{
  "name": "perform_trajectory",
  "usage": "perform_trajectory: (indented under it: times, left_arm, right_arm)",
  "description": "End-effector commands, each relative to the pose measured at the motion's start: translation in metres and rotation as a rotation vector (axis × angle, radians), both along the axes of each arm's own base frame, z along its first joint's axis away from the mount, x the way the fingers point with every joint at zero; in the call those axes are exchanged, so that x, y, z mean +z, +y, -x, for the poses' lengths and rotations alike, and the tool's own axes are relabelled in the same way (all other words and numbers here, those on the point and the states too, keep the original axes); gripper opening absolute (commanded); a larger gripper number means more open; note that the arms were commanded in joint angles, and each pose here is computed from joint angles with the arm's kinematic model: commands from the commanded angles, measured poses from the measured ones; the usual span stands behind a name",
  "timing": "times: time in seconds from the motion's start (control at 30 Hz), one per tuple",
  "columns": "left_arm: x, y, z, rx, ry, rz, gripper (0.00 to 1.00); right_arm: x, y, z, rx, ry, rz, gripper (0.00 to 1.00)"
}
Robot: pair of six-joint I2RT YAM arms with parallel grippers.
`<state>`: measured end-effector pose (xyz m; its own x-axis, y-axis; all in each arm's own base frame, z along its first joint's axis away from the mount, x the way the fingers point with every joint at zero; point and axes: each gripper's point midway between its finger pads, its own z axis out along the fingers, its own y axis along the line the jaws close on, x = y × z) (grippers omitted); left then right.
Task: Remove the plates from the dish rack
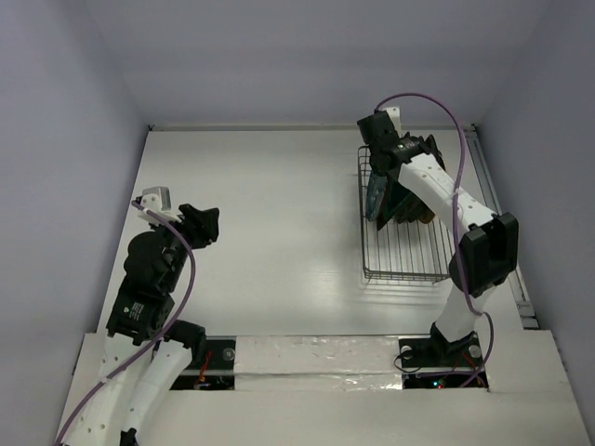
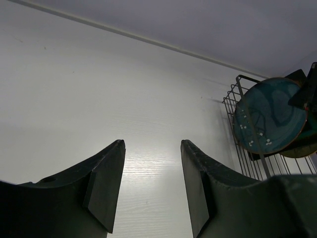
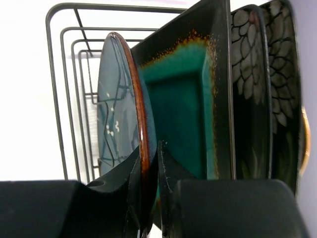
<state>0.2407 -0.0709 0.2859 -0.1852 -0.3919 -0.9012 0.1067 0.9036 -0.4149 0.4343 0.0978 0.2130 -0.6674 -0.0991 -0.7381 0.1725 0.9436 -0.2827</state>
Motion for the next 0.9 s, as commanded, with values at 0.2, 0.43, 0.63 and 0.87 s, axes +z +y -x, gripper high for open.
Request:
perform_trajectory:
  times: [0.2,0.43,0.63,0.87]
  left_arm:
    - [0.014,0.0,0.002,0.0,-0.051,0.011,0.46]
    - [0.014,0.0,0.001,0.0,-0.052,0.013,0.46]
    - [0.015,0.0,0.001,0.005,-0.052,0.016,0.46]
    - [0.017,0.001,0.001,0.008,-0.059,0.018,0.46]
  right_arm:
    - [0.1,-0.001,-0.008,-0.042,-0.229,0.085,0.0]
    - [0.172,0.006,0.008,-0.019,-0.381,-0.009,0.0]
    - [0.237,0.037,0.038,0.099,-0.545,-0.216,0.0]
    - [0.246,0.141,0.034,0.352,-0.59,-0.529,0.0]
